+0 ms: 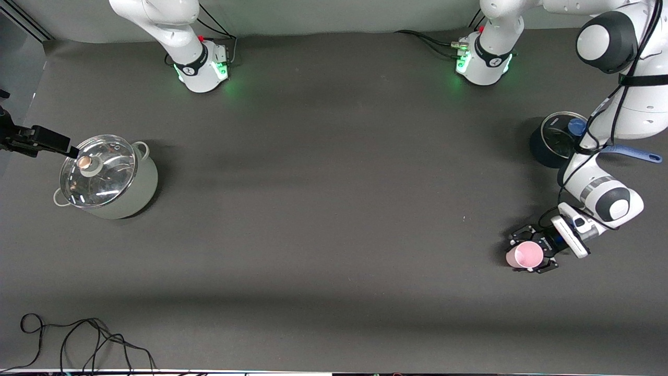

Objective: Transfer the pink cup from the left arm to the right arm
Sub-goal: 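Close the left gripper on the pink cup's rim, then lift the pink cup with the left gripper while the right gripper approaches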

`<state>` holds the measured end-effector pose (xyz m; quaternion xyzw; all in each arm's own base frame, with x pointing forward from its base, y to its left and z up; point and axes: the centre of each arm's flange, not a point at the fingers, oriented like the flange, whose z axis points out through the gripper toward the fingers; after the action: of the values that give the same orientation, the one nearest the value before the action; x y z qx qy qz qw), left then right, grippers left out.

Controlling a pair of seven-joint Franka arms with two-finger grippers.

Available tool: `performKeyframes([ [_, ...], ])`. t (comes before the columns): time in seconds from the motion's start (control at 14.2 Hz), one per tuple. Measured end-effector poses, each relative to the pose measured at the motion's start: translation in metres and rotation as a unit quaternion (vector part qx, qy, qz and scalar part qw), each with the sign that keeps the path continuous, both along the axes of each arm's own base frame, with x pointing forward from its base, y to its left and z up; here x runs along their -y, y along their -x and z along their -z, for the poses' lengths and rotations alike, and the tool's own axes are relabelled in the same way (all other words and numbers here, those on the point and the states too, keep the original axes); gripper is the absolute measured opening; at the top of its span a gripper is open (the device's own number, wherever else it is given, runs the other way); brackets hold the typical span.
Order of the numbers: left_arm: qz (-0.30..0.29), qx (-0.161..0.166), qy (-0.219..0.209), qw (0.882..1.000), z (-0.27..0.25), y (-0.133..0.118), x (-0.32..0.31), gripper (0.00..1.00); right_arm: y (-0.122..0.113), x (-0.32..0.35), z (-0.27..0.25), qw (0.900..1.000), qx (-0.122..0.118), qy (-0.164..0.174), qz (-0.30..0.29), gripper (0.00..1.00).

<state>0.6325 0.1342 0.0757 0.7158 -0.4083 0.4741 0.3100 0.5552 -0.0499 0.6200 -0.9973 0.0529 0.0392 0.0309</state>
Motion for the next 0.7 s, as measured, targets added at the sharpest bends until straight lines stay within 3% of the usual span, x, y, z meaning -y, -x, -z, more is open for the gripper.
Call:
performKeyframes([
  [0.35, -0.001, 0.005, -0.001, 1.0, -0.004, -0.003, 0.0, 0.65, 0.0, 0.0, 0.001, 1.0, -0.001, 0.0, 0.0, 1.0],
  [0.7, -0.037, -0.02, -0.005, 0.999, -0.06, -0.034, 0.049, 0.65, -0.001, -0.001, 0.003, 1.0, -0.003, 0.0, -0.001, 1.0],
])
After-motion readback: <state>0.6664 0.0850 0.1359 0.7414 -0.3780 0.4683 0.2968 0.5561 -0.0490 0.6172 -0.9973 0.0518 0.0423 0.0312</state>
